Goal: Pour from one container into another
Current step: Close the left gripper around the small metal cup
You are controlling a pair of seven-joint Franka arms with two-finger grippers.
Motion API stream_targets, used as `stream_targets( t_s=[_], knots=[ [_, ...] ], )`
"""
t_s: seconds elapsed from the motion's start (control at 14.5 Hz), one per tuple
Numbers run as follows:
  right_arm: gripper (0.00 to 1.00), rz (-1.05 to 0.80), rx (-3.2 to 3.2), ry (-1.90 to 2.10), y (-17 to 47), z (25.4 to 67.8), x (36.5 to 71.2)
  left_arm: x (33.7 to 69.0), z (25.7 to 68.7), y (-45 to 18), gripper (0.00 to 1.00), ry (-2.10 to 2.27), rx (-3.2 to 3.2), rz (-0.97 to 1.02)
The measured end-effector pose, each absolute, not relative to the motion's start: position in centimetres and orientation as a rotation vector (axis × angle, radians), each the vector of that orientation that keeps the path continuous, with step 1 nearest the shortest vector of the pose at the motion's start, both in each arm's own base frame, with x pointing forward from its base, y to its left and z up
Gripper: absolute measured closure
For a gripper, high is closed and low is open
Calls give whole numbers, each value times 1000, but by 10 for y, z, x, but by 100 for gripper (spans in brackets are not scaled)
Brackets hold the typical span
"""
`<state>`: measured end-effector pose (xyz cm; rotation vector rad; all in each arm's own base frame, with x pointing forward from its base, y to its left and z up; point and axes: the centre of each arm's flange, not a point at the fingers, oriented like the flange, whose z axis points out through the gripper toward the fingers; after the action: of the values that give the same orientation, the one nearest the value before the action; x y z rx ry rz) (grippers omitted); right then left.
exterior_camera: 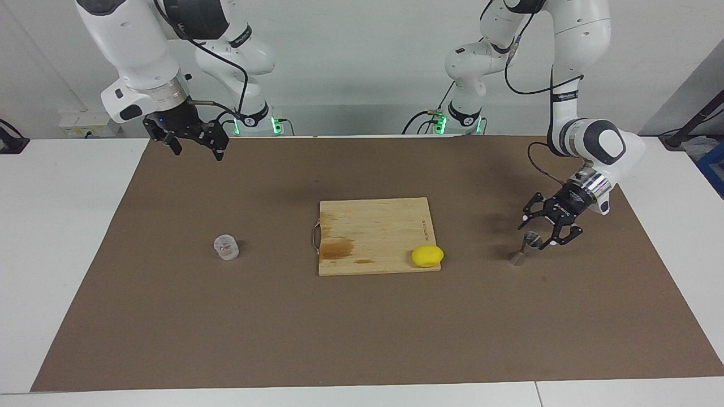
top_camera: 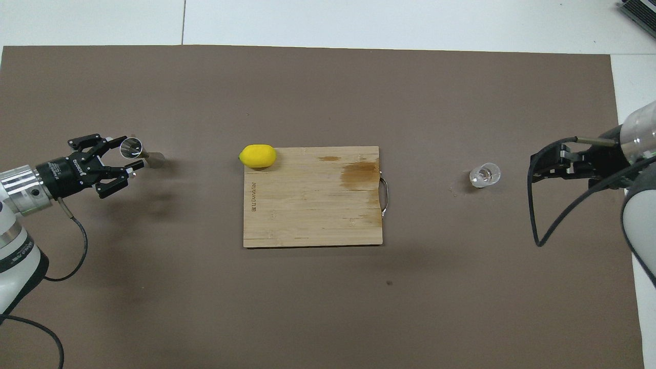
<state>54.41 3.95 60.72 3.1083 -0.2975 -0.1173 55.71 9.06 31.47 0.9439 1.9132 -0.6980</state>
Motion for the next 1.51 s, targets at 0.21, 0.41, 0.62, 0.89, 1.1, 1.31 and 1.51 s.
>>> stream_targets(
  t_s=[0.21, 0.41, 0.62, 0.89, 1.1, 1.31, 1.51],
  knots=[
    [0, -117, 3108, -298, 40, 607, 544, 557, 313, 92, 34, 1922, 940, -685],
    [0, -117, 3108, -298, 40, 607, 544, 558, 312, 93, 36, 1922, 922, -687],
    [0, -117, 3108, -298, 40, 607, 544, 558, 312, 93, 36, 1920, 913, -687],
    [0, -117, 3108, -298, 40, 607, 544, 558, 312, 93, 38, 1917, 904, -686],
    [0, -117, 3108, -298, 40, 607, 544, 558, 312, 93, 39, 1909, 913, -679],
    [0, -117, 3108, -298, 40, 607, 544, 559, 312, 93, 41, 1903, 918, -674],
    [0, -117, 3108, -298, 40, 607, 544, 559, 312, 93, 49, 1895, 928, -666]
  ],
)
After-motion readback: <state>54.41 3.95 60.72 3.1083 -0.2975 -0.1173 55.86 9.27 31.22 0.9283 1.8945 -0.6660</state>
